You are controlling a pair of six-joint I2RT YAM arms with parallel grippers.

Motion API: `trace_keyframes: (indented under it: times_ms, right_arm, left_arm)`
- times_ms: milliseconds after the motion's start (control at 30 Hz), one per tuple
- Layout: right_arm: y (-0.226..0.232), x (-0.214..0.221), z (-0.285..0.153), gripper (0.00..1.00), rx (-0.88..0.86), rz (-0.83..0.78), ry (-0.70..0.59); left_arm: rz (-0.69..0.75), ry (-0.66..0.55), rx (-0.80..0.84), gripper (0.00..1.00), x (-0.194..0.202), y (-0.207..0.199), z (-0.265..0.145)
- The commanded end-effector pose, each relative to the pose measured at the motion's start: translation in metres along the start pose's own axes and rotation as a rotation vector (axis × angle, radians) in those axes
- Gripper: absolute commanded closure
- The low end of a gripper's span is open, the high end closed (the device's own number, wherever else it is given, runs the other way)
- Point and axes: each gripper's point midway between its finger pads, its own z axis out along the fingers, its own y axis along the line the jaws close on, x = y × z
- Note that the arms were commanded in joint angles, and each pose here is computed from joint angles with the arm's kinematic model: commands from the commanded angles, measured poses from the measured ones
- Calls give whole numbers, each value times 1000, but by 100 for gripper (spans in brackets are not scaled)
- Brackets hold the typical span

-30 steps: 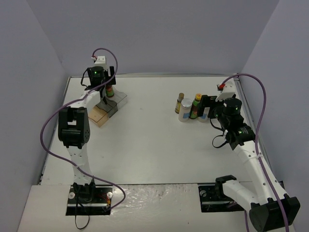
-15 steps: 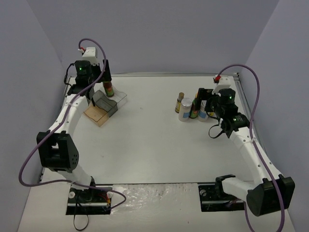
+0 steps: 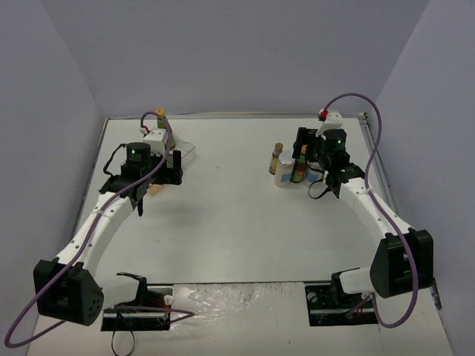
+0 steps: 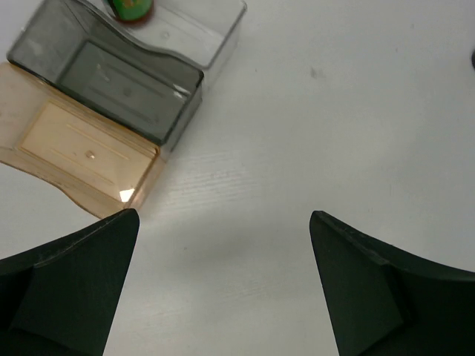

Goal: Organize the condiment bottles

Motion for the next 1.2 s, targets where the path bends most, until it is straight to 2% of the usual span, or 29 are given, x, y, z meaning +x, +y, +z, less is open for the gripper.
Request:
trace_keyframes:
  times_ms: [0,200,833,1033,1167]
  right_arm:
    - [6,-37,18,17,-5,-26,-160]
    - [1,-21,31,24,10,-49,-148]
    - [5,17,43,46,-41,-69,-100]
    - [5,15,40,63,-38,-73,-104]
    - [6,2,31,81,-41,-73,-129]
  left_arm:
    - [-7,-48,7,3,7,-6,-27]
    - [24,-69,-36,3,23,4,-33]
    - [33,-73,-72,3,25,11,-24]
    - [29,-63,-60,3,26,9,-21]
    - [29,-64,-62,3,26,9,-21]
